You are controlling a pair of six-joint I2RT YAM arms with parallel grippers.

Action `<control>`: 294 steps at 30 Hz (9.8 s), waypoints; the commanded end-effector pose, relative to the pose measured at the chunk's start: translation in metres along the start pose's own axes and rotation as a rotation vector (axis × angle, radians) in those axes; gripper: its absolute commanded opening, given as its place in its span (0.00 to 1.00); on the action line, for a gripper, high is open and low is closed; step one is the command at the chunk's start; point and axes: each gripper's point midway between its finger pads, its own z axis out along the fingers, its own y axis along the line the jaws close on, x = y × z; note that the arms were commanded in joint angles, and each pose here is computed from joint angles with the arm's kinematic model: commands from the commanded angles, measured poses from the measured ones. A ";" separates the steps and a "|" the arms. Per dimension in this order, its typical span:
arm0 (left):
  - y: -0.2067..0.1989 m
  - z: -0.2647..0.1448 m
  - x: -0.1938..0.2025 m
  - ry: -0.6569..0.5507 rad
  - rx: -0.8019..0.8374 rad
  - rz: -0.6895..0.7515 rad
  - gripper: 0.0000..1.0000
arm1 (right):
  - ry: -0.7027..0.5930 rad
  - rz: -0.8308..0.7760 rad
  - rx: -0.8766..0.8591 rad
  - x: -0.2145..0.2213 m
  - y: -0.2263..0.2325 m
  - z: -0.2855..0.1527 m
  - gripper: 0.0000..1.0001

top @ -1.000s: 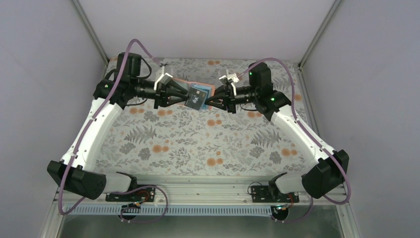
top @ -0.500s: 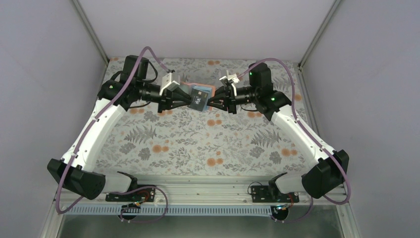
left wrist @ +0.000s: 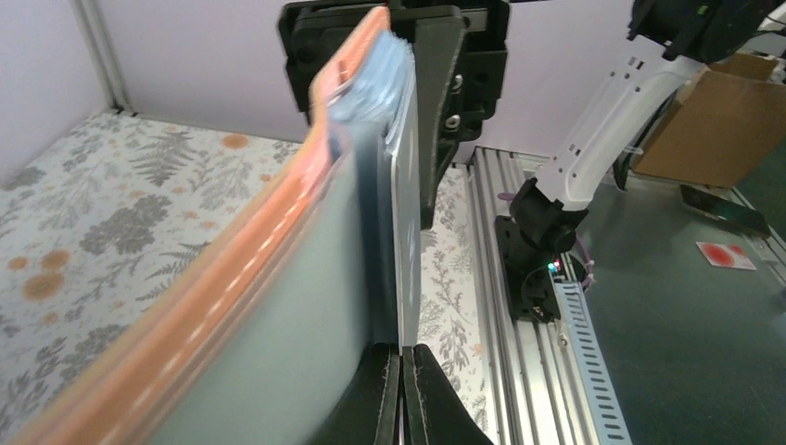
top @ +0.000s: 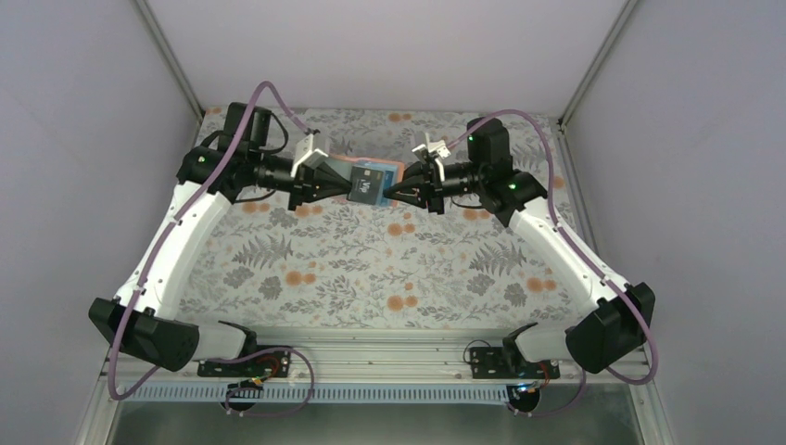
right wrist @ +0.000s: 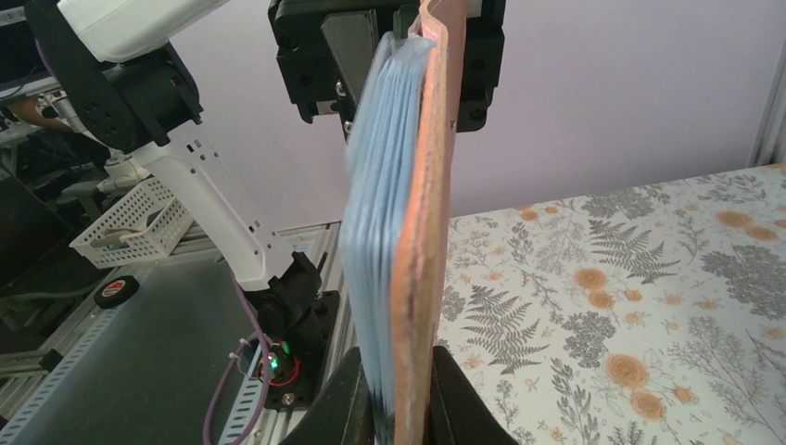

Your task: Take the credit cards out of the card holder

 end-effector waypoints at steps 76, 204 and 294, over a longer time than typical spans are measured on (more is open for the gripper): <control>0.203 0.000 0.318 0.118 -0.226 -1.166 0.02 | -0.008 0.360 0.478 0.040 -0.138 -0.072 0.04; 0.055 0.037 0.026 0.079 -0.072 -0.019 1.00 | 0.002 0.084 0.201 -0.014 -0.037 0.027 0.04; 0.046 0.036 0.001 0.005 -0.017 -0.024 0.39 | -0.039 0.002 0.076 -0.004 -0.008 -0.004 0.04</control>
